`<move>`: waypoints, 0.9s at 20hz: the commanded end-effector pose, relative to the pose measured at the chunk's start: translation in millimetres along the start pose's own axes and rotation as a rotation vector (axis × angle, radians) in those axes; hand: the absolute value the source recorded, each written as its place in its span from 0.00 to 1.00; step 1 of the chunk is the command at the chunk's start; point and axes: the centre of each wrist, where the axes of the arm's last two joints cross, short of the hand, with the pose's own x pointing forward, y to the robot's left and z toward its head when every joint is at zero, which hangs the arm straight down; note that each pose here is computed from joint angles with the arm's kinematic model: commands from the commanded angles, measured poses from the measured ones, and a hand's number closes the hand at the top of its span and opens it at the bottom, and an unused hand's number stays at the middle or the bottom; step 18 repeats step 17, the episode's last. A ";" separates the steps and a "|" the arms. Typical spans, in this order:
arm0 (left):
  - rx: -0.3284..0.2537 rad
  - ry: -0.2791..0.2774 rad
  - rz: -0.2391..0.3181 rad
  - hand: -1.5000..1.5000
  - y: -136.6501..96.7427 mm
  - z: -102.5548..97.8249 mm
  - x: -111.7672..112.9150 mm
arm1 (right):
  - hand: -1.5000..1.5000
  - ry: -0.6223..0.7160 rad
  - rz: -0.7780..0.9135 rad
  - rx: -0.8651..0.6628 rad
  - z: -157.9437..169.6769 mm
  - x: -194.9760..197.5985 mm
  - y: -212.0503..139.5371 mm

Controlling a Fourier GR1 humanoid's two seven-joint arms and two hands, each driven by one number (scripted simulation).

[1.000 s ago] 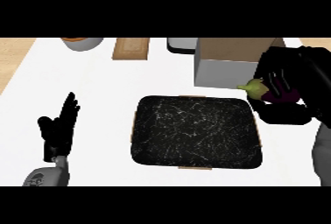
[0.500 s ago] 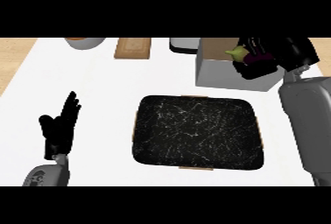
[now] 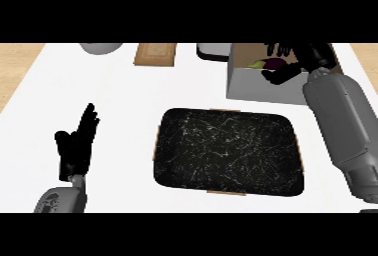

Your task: Pick the eggplant from the tray and place it in the cardboard box

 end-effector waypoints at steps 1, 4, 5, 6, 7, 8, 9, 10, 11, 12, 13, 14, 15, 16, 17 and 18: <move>-0.003 -0.010 0.018 0.50 -6.6 1.8 6.9 | 0.00 0.027 -0.119 0.057 -11.2 -11.7 15.9; -0.004 -0.012 -0.021 0.50 6.0 6.4 -6.2 | 0.00 -0.019 -0.230 0.022 -8.3 -25.6 17.3; -0.006 -0.005 -0.007 0.50 2.2 -4.2 9.0 | 0.00 -0.028 -0.253 0.028 -13.9 -18.7 20.1; -0.009 -0.010 0.000 0.50 4.9 -12.4 20.0 | 0.00 -0.071 -0.321 -0.008 -5.9 -32.2 20.4; 0.003 -0.014 -0.006 0.50 2.2 -6.2 3.0 | 0.00 -0.109 -0.359 0.003 -15.2 -20.1 12.2; 0.013 -0.004 -0.006 0.50 -5.1 -5.1 -1.6 | 0.00 -0.135 -0.403 0.003 -9.2 -28.4 19.7; -0.003 -0.002 0.004 0.50 6.7 0.6 -3.8 | 0.00 -0.141 -0.481 -0.019 -9.8 -28.8 18.9; -0.004 -0.009 0.007 0.50 8.8 -7.6 6.3 | 0.00 -0.168 -0.549 -0.040 -8.1 -31.3 17.4; 0.008 -0.005 0.008 0.50 7.1 -1.4 -4.5 | 0.00 -0.164 -0.595 -0.055 -14.7 -29.5 0.3; 0.024 -0.022 -0.019 0.50 4.5 -0.8 5.3 | 0.00 -0.150 -0.653 -0.055 -1.8 -50.7 10.4; 0.020 -0.002 0.002 0.50 -3.4 -6.9 6.1 | 0.00 -0.146 -0.706 -0.056 -7.9 -50.9 -8.3; 0.011 -0.009 -0.005 0.50 2.5 3.7 -3.3 | 0.00 -0.144 -0.752 -0.078 -1.2 -61.0 -3.8; -0.008 -0.014 -0.006 0.50 4.7 0.1 0.8 | 0.00 -0.108 -0.764 -0.078 7.3 -78.8 -10.4; -0.002 -0.012 -0.005 0.50 1.6 -4.4 10.2 | 0.00 -0.101 -0.781 -0.096 7.4 -84.6 -25.0; -0.005 0.012 0.001 0.50 6.7 -9.8 5.2 | 0.00 -0.095 -0.782 -0.095 6.0 -83.0 -22.9; -0.005 0.012 0.001 0.50 6.7 -9.8 5.2 | 0.00 -0.095 -0.782 -0.095 6.0 -83.0 -22.9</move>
